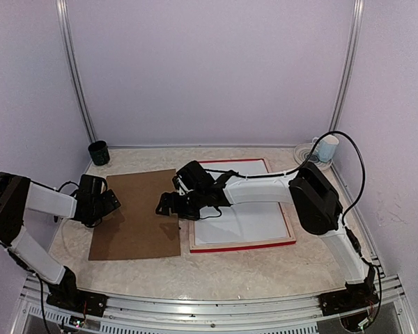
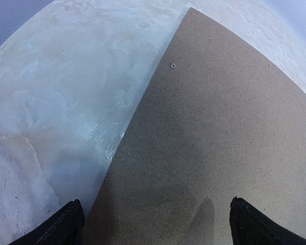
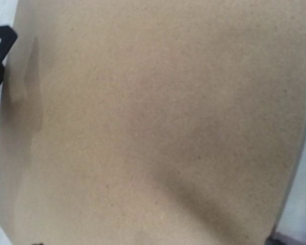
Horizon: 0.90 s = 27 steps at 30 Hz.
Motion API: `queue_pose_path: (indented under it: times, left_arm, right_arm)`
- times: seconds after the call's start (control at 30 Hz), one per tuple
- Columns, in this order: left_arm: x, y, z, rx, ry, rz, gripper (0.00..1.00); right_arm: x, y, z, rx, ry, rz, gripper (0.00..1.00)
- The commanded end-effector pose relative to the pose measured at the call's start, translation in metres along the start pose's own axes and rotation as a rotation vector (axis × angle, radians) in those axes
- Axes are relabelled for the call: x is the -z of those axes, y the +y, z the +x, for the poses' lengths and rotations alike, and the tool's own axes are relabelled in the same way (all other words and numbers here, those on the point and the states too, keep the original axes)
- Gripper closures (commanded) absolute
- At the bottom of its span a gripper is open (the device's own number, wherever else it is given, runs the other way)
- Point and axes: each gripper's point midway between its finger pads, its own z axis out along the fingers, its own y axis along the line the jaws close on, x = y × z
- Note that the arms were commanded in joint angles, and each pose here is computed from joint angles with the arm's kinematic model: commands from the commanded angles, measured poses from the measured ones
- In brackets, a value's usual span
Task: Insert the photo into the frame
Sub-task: Turn over the backboard at the center of the board.
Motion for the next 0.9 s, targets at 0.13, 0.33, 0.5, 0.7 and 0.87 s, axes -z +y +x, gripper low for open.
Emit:
queue_pose_path:
  times: [0.13,0.33,0.5,0.7,0.87]
  left_arm:
    - [0.002,-0.022,0.009,0.011,0.041,0.121,0.01]
    - [0.001,-0.03,0.014,0.012,0.064,0.167,0.01]
    - [0.0,-0.028,0.015,0.011,0.068,0.155,0.01]
    - [0.002,-0.023,0.011,0.026,0.049,0.144,0.01]
    - [0.002,-0.022,0.01,0.033,0.046,0.141,0.01]
  right_arm:
    - [0.052,0.07,-0.023,0.097,-0.105,-0.18,0.07]
    - [0.062,0.07,-0.027,0.1,-0.127,-0.186,0.07]
    - [0.061,0.05,-0.03,0.073,-0.131,-0.075,0.07]
    - [0.035,0.014,-0.018,0.013,-0.061,0.096,0.07]
    - [0.014,-0.004,-0.004,-0.003,-0.024,0.187,0.06]
